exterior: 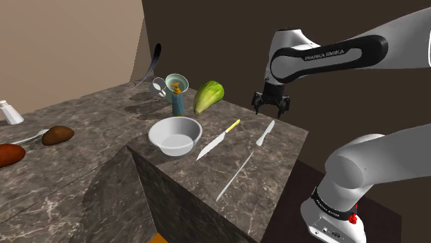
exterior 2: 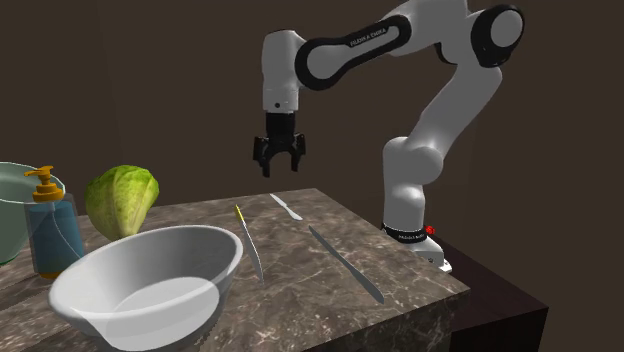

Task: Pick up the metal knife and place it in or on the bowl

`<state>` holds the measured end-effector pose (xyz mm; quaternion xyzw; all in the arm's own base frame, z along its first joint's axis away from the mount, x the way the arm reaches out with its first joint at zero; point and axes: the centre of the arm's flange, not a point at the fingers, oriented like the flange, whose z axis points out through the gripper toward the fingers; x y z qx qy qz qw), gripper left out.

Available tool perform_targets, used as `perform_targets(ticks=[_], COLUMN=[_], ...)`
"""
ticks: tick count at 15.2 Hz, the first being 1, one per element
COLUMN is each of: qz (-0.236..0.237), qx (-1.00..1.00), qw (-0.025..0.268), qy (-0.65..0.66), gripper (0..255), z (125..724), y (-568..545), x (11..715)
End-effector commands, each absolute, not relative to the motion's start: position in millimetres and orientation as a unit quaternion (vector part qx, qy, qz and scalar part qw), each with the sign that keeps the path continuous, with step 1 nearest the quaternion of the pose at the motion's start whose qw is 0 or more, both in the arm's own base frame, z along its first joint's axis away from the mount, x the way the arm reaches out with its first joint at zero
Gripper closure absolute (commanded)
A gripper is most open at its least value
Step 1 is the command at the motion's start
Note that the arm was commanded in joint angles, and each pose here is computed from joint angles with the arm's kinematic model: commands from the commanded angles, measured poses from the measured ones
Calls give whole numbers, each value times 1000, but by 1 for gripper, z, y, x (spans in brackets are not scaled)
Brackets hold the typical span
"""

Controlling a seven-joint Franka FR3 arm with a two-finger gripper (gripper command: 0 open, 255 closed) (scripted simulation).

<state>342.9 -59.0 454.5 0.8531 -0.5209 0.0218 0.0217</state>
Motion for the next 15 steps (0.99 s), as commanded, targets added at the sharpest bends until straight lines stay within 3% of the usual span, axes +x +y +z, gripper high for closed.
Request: perform_targets(ticks=[1,4,15], qz=[21,20,20], qx=[817,770,770], qw=[32,45,45], qy=[-575,-636,-636], gripper=[0,0,0], z=[427,397,358], y=[-67,-79,-83], x=[343,342,340])
